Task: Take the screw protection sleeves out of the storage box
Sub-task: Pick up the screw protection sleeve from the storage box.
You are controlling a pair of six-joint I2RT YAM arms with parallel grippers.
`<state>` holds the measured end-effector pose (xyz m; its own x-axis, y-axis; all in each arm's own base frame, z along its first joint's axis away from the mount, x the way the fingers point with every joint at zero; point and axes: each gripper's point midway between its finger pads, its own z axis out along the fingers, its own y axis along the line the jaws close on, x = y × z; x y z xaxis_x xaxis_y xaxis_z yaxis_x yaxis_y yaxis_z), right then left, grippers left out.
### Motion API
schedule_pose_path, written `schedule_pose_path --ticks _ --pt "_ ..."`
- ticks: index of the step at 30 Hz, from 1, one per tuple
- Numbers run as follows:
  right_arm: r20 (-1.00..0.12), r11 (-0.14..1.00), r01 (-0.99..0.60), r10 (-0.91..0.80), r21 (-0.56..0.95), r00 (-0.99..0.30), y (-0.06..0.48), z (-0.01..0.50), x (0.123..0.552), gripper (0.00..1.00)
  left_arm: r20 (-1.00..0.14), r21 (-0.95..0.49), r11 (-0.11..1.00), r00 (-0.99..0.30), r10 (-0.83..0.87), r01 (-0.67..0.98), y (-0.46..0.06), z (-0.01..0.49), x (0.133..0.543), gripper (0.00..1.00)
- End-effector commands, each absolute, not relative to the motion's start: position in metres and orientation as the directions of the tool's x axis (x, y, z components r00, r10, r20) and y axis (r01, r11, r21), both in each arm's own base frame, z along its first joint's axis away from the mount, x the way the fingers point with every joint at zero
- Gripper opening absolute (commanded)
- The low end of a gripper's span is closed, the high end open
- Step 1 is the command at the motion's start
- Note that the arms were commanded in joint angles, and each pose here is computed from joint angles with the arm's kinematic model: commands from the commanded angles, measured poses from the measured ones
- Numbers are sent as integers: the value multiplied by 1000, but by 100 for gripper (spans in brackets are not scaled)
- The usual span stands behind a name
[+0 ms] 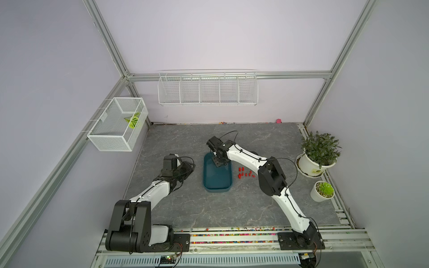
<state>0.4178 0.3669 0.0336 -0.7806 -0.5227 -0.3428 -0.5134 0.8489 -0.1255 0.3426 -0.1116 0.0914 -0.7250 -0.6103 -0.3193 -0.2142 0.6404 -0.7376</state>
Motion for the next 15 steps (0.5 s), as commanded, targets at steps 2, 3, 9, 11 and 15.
schedule_pose_path --ticks 2,3,9,11,15 --pt "-341 846 -512 -530 -151 -776 365 24 424 26 -345 -750 635 -711 -612 -183 -112 104 347 40" --pt "-339 846 -512 -531 -152 -777 365 23 424 24 -347 -750 636 -710 -613 -183 -112 105 348 40" --pt "-343 846 -510 -530 -153 -776 365 24 425 17 -346 -749 636 -711 -613 -184 -112 104 347 40" --pt "-346 847 -510 -529 -152 -775 365 26 425 14 -345 -750 635 -711 -612 -183 -112 104 347 40" --pt "-371 849 -508 -524 -148 -767 366 32 425 9 -346 -750 635 -710 -613 -183 -112 104 347 40"
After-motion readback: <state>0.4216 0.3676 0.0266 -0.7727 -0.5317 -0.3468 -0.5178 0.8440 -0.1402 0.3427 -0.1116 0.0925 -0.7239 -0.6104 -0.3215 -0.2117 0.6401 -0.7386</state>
